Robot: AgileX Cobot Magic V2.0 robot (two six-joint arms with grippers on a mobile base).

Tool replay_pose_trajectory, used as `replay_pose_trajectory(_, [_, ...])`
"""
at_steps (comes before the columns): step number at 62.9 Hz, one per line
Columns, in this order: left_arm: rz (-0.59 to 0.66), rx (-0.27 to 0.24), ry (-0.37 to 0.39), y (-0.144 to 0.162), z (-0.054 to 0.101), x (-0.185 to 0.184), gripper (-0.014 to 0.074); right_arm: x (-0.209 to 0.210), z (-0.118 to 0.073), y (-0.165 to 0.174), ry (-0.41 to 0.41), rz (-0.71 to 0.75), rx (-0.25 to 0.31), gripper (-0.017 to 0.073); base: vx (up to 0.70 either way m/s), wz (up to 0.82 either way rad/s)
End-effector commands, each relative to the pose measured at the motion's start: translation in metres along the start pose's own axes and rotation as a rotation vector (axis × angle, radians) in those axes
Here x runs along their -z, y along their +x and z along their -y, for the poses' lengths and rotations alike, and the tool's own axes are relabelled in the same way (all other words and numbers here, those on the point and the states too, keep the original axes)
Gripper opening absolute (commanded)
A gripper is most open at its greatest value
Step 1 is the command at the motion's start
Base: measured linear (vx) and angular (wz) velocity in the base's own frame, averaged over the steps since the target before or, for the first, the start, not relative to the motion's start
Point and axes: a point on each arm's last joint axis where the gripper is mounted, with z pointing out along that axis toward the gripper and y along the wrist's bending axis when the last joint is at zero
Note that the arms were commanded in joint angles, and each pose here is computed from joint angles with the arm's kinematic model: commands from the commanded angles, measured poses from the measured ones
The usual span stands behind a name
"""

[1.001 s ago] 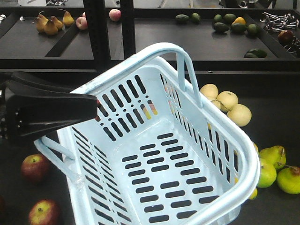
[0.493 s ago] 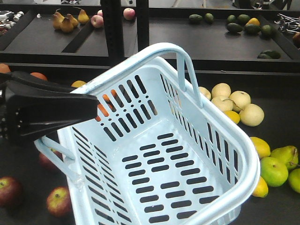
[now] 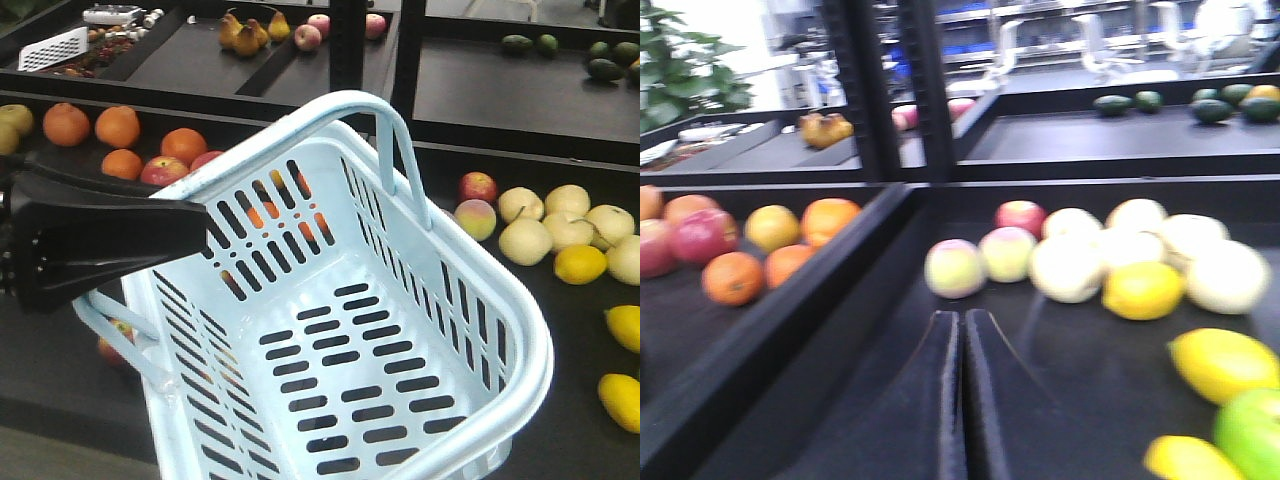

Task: Pick three apples into basket with both arms
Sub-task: 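Drive the base away from the table holding the basket aloft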

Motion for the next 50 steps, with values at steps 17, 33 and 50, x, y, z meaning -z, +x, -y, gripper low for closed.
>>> replay_pose_trajectory(17, [0.001,-0.065,-0.046,-0.0066,0.0047,0.0046,-0.0006,0.0005,-0.0005,-0.0035,-0.005,0.077,0.011,-0.0007,-0.12,0.48])
replay_pose_trajectory(33, [0.001,-0.065,-0.046,-0.0066,0.0047,0.0046,-0.0006,0.0005,-0.0005,-0.0035,-0.005,0.077,0.011,-0.0007,-0.14,0.52])
replay_pose_trajectory(50, [0.001,-0.065,-0.046,-0.0066,0.0047,0.0046,-0.0006,0.0005,-0.0005,-0.0035,-0.005,0.077,0.011,-0.0007,-0.15,0.57])
